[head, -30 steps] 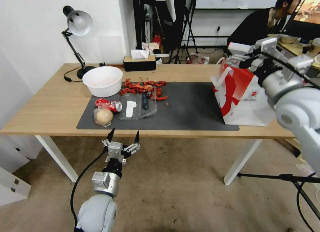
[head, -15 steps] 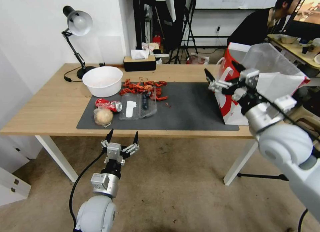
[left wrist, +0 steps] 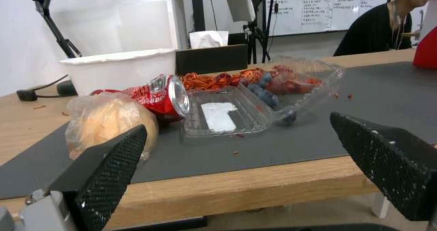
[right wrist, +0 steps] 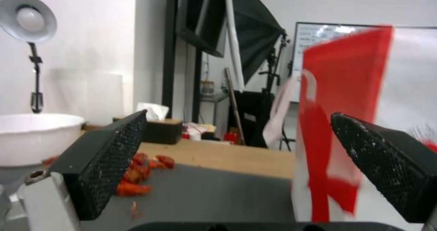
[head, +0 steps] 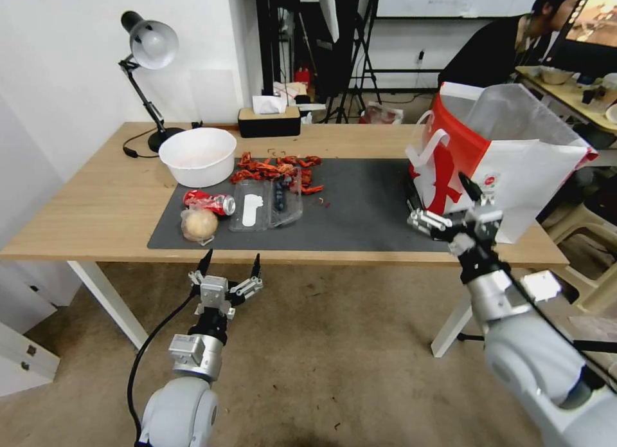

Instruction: Pick up the trash from the table and place it into the takeout bag.

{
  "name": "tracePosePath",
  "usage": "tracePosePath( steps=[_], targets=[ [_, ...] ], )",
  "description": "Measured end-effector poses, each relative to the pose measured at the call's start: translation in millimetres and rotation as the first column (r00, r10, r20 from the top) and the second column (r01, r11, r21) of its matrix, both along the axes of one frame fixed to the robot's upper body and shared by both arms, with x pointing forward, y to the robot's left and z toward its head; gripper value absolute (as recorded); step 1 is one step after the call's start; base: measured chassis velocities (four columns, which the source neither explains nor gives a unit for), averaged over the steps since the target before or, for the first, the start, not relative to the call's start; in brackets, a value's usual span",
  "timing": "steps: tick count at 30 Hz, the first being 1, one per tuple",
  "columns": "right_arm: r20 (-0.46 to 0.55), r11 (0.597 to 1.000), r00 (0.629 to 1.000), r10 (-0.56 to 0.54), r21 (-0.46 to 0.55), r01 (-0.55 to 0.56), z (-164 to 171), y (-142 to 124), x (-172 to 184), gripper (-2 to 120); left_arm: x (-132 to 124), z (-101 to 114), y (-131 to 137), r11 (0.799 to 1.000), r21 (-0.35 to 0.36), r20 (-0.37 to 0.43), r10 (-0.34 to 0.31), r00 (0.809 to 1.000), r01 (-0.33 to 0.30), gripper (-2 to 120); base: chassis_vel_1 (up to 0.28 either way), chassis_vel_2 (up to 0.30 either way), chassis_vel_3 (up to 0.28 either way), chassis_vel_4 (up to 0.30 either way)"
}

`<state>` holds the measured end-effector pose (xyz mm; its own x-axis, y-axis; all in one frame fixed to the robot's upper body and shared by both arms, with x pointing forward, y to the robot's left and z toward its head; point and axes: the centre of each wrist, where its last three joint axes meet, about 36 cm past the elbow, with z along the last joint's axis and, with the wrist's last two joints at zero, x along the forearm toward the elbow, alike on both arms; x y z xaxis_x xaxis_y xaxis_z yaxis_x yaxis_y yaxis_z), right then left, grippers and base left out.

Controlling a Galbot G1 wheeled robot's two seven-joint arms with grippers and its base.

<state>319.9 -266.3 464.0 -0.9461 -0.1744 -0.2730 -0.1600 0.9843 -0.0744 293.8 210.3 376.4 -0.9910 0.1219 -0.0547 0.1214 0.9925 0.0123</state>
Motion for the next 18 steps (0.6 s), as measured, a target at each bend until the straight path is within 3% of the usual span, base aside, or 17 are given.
tracePosePath(
  steps=[10,18],
  targets=[
    [-0.046,0.996,0.995,-0.085,-0.012,0.085,-56,3,-30,100,-3,-2,3,1.0,0.006,-0.004,0.006,1.0,-0.006,100,0.0,0.0,0.0,0.0],
    [-0.087,0.994,0.991,-0.105,-0.006,0.105,-81,10,-43,100,-4,-2,4,1.0,0.006,-0.006,0.011,1.0,-0.011,100,0.0,0.0,0.0,0.0]
  ],
)
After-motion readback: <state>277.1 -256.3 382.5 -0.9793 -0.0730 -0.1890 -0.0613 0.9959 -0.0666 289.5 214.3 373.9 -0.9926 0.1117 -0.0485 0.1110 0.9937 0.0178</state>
